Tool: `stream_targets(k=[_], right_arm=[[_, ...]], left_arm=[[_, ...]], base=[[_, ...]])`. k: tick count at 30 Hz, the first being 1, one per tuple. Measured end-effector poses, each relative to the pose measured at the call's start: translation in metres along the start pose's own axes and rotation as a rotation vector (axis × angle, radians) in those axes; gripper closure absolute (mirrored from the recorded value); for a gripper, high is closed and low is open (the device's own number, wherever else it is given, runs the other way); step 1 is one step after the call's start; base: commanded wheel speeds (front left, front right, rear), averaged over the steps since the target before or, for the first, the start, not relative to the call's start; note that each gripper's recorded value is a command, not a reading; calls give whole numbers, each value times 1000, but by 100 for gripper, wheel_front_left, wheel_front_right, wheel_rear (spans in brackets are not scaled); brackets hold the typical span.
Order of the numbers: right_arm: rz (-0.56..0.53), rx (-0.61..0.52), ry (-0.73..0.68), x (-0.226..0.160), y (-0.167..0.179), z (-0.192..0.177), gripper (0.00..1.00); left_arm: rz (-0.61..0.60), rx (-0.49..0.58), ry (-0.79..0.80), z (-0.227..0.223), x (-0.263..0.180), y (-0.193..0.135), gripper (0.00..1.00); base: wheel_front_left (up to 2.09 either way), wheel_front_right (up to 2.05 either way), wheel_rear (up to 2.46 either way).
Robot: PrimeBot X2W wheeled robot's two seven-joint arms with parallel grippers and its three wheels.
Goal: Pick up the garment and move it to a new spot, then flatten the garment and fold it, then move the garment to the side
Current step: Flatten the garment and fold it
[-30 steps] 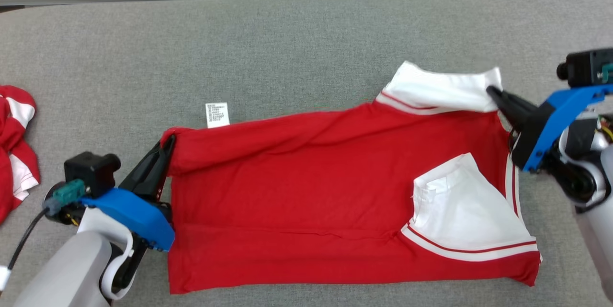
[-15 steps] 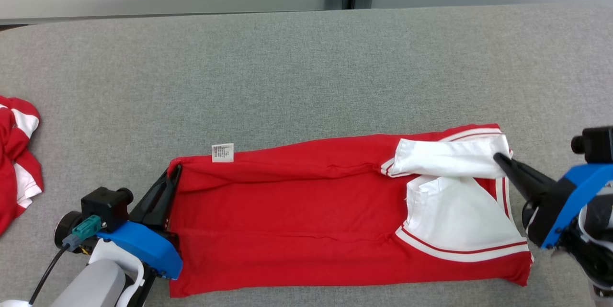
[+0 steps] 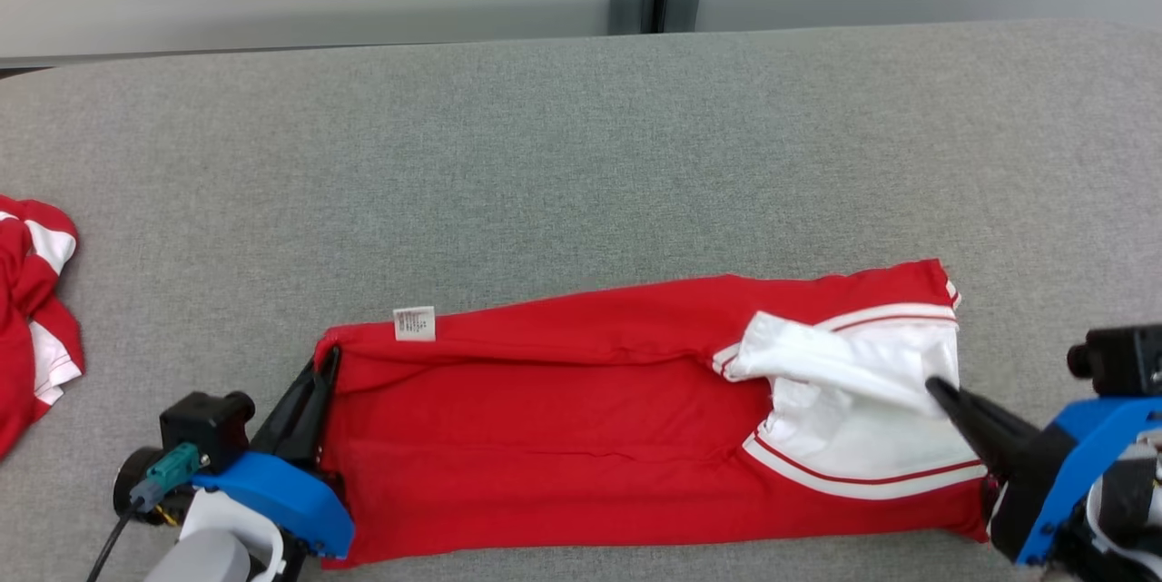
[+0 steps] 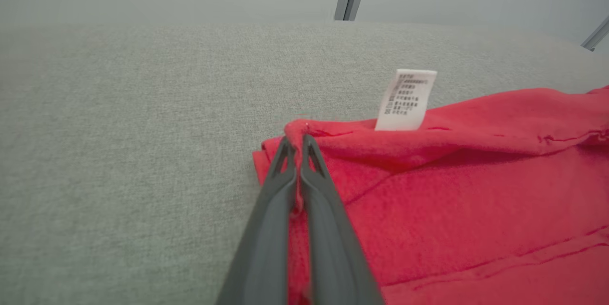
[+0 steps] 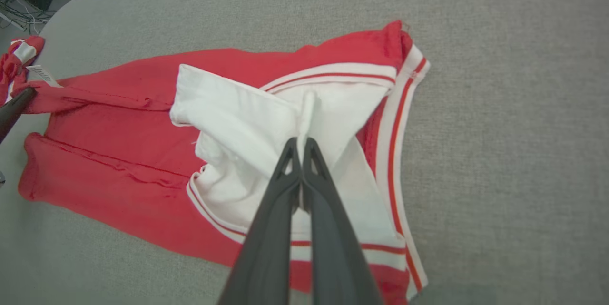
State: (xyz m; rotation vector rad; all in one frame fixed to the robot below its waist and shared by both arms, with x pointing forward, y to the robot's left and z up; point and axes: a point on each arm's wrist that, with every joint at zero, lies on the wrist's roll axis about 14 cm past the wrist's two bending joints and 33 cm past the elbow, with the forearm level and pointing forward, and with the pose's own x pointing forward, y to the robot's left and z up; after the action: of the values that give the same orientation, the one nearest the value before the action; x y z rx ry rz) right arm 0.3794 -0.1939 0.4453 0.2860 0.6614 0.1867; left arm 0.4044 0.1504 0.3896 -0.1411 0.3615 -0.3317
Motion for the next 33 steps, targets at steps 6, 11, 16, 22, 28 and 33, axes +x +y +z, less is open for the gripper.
stream_targets(k=[6,11,16,22,28,33], right_arm=[[-57,4,123,-13,-10,-35,0],[-76,-1,73,-19,-9,-28,0],[-110,-15,-69,-26,-11,-5,0],[-200,30,-166,-32,-30,4,0],[-232,51,-205,-28,-36,12,0],[-236,87,-184,-11,-41,9,0]], left_arm=[[35,-47,4,-8,-8,1,0],[104,-115,-64,5,-15,9,0],[179,-173,-187,32,-27,16,0],[228,-148,-298,57,-44,17,0],[254,-72,-356,75,-55,19,0],[218,-49,-334,69,-52,12,0]], base=[[0,0,0],[0,0,0],[0,0,0],[0,0,0],[0,0,0],[0,0,0]])
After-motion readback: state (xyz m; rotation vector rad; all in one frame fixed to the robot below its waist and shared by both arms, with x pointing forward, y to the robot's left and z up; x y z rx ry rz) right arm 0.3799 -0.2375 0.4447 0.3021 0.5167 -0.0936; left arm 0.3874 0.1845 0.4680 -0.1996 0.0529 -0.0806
